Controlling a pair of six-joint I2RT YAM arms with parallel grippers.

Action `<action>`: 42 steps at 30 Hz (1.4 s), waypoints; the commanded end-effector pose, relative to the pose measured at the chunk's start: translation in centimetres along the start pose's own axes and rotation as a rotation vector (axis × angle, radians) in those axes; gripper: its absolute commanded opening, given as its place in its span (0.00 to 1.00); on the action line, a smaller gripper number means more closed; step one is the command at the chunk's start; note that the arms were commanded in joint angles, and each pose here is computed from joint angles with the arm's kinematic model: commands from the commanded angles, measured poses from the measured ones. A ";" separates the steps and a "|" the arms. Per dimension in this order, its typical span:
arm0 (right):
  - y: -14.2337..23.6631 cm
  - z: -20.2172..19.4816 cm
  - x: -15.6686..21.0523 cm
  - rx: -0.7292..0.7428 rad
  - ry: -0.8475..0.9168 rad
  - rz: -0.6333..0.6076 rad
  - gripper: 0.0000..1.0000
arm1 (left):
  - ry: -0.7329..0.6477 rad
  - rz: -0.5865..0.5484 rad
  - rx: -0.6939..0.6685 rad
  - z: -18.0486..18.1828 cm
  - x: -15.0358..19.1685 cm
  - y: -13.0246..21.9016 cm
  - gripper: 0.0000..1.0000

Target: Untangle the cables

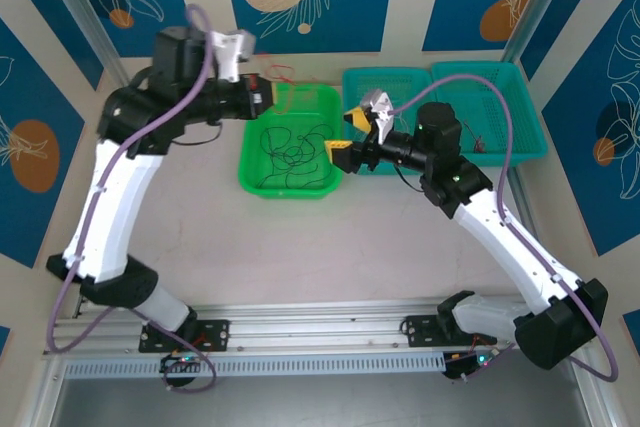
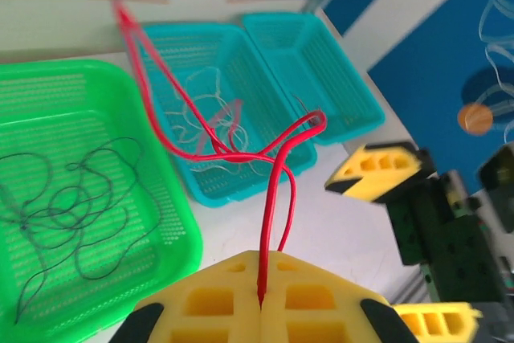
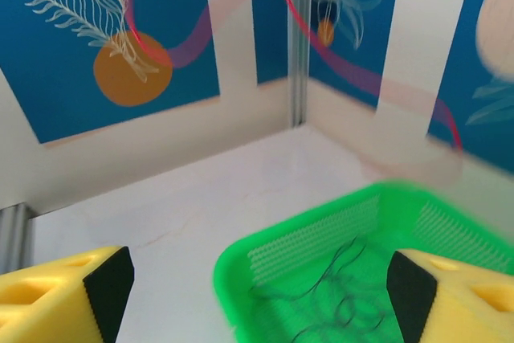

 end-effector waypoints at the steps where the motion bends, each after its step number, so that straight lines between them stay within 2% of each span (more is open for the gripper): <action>1: 1.2 -0.3 -4.3 0.030 0.298 -0.103 0.85 | -0.209 0.108 0.040 -2.3 2.0 -2.2 0.00; 6: 2.2 -1.4 -4.3 0.015 0.287 -0.087 0.85 | -0.474 0.181 0.016 -4.4 4.3 -5.0 0.00; 9: 2.5 -2.2 -3.1 0.027 0.248 -0.065 0.85 | -0.548 0.194 0.039 -5.7 5.0 -5.8 0.00; 14: 2.8 -2.4 -1.1 -0.007 0.188 -0.039 0.84 | -0.592 0.175 0.101 -7.2 5.2 -6.1 0.00; 19: 2.9 -0.4 0.3 -0.141 0.141 -0.010 0.83 | -0.582 0.133 0.082 -7.1 4.7 -6.4 0.00; 22: 2.7 -0.2 1.6 -0.134 0.112 0.009 0.82 | -0.576 0.125 0.117 -7.7 4.6 -6.3 0.00; 26: 2.3 -0.7 3.0 -0.102 0.097 0.019 0.75 | -0.579 0.114 0.134 -8.0 4.5 -6.3 0.00; 29: 1.7 -1.0 4.3 -0.085 0.088 0.053 0.65 | -0.580 0.107 0.151 -8.3 4.4 -6.2 0.00; 32: 1.5 -1.7 4.3 -0.039 0.093 0.054 0.38 | -0.579 0.108 0.142 -8.2 4.4 -6.3 0.00; 35: 2.0 -2.0 3.5 -0.028 0.071 0.024 0.07 | -0.579 0.114 0.108 -7.7 4.4 -6.5 0.00; 36: 2.1 -2.0 3.4 -0.029 0.063 0.021 0.00 | -0.578 0.107 0.092 -7.5 4.3 -6.6 0.00; 38: 2.4 -2.1 3.2 -0.015 0.050 0.023 0.00 | -0.581 0.086 0.069 -7.3 3.9 -6.5 0.01; 40: 3.0 -2.9 3.2 0.037 0.016 0.019 0.00 | -0.598 0.060 0.057 -7.3 3.5 -6.1 0.26; 42: 3.7 -4.0 2.9 0.093 -0.027 0.013 0.00 | -0.625 0.042 0.063 -7.6 3.2 -5.6 0.41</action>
Point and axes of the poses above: each hand's point on the last joint's axis, 136 mm out from that joint toward the fingers, its own y axis back along the fingers, its own z axis along the line the jaws close on, x = y × z, the point moved 4 cm from there along y, back along the fingers, and after that the axes turned 13 degrees about y, right-handed, at the moved point
